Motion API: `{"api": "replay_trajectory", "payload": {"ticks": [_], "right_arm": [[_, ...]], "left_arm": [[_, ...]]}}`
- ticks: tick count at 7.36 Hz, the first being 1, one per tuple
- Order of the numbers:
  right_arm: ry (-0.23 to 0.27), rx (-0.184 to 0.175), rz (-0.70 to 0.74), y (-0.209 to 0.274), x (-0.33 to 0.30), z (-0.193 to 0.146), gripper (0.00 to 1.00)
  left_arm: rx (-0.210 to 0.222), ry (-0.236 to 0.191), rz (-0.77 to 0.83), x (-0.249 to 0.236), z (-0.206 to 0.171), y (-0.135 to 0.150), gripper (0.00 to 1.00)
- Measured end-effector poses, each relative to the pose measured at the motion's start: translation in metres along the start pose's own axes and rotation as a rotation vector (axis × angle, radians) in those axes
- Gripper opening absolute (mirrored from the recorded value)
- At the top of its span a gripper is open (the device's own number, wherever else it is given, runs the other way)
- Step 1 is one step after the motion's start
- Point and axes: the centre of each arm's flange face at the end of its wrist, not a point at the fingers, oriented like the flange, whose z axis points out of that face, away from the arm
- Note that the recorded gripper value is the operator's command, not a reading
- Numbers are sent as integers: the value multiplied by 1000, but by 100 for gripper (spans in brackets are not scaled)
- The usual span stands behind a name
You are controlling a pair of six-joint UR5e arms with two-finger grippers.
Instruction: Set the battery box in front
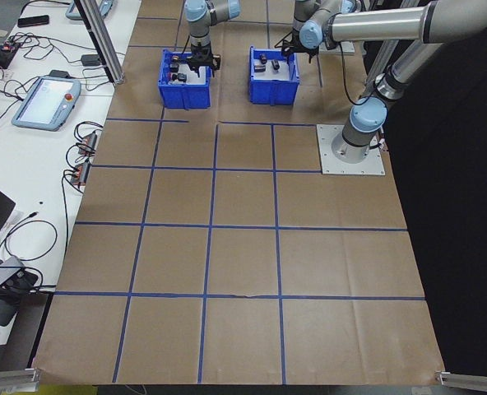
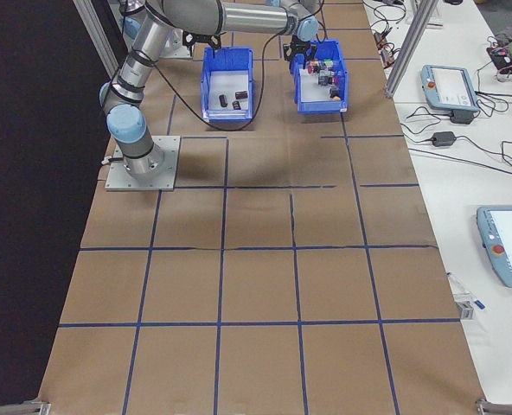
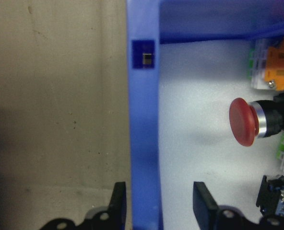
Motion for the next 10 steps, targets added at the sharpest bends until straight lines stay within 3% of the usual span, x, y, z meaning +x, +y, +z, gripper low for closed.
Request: {"api": "replay_trajectory", "payload": {"ticks": [3, 4, 6, 7, 9, 10], "right_arm": [[15, -5, 3, 6, -4, -24, 4], [28, 1, 7, 11, -4, -36, 3], [51, -22, 25, 51, 12, -49, 3], [52, -40, 31, 86, 28, -49, 4], [38, -55, 24, 179, 51, -51, 4], [32, -54, 14, 236, 56, -56, 4]], "left_arm": [[5, -8, -37, 2, 21, 3, 98], [11, -14, -42, 3, 29, 8, 91], [19, -17, -36, 1, 50, 22, 57], [21, -19, -31, -1, 56, 25, 43], [19, -19, -28, -9, 70, 21, 5], [-2, 3, -28, -12, 75, 18, 0]]}}
